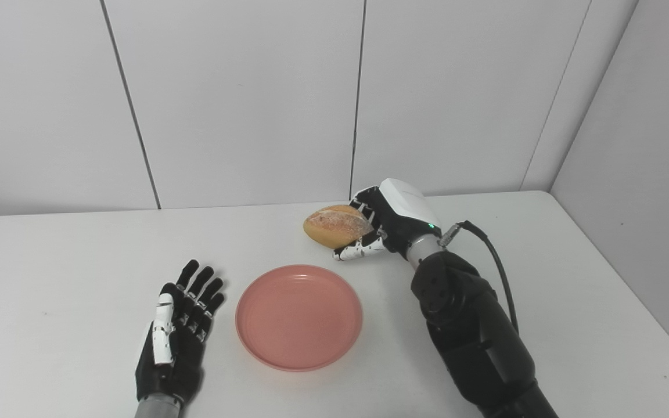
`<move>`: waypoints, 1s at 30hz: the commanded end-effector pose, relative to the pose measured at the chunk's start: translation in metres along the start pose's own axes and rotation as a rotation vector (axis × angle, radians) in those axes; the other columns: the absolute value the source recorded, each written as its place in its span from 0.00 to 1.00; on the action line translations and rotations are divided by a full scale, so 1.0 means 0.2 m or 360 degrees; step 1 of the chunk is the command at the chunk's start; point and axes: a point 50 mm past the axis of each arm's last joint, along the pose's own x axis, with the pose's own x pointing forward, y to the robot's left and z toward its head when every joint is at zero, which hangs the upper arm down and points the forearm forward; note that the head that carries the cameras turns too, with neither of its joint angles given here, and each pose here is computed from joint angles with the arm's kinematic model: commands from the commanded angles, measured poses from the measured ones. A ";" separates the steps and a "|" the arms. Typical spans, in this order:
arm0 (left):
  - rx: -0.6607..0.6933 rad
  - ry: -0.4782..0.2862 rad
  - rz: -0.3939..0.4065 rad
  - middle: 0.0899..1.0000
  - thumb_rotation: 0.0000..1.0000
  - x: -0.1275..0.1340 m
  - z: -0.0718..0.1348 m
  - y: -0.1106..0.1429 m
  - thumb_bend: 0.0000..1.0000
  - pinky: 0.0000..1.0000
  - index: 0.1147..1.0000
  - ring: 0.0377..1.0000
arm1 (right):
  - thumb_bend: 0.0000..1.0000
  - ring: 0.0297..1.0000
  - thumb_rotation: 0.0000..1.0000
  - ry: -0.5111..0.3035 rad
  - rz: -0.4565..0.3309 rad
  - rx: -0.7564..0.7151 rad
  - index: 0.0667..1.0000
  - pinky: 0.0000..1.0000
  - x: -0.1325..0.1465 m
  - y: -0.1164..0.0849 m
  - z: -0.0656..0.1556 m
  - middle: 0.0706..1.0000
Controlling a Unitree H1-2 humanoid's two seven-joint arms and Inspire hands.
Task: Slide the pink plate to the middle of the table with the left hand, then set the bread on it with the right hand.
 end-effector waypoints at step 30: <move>0.0018 0.0093 0.0067 0.89 1.00 -0.02 -0.08 -0.15 0.39 0.90 0.87 0.88 | 0.50 0.30 0.13 -0.0138 0.0301 -0.0194 0.45 0.23 -0.04 0.27 0.07 0.36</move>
